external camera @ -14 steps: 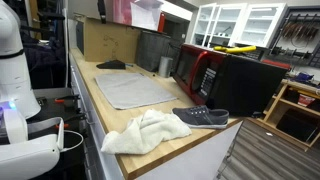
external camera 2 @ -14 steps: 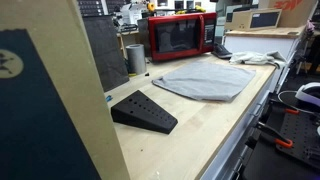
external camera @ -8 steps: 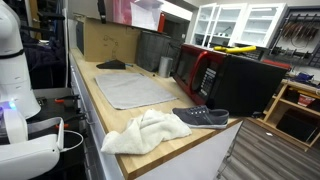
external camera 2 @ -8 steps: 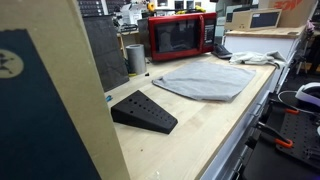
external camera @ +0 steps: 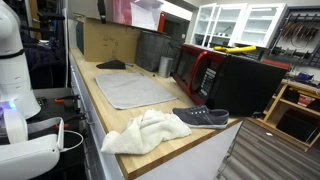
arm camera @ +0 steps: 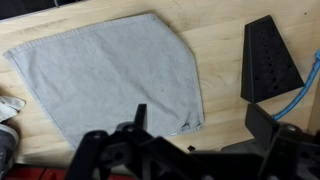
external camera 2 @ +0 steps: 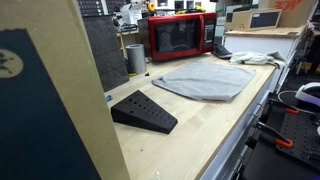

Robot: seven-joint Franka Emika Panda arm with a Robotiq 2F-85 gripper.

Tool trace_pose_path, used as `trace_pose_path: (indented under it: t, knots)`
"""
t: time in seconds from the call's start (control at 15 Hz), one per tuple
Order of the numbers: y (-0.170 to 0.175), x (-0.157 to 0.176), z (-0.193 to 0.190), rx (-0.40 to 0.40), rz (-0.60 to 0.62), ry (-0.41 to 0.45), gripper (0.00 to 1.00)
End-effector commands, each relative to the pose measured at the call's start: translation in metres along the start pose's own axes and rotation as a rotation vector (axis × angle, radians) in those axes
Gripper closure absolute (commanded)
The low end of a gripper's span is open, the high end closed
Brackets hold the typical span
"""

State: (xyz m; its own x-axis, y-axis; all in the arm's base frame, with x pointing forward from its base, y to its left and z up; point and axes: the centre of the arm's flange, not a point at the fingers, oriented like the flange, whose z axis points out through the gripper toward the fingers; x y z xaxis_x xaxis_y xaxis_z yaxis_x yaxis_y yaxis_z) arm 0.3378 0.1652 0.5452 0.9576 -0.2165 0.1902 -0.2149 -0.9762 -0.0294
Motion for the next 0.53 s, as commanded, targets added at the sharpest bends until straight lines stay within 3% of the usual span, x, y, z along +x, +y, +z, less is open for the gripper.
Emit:
trace_pose_path:
  t: [0.0,0.27,0.47]
  knots:
    - [0.0,0.0,0.0,0.0,0.0,0.0,0.0]
    - [0.003,-0.001,-0.002,0.005,-0.008,0.005,0.0]
    - [0.028,0.004,-0.005,0.021,0.006,0.0,0.0]
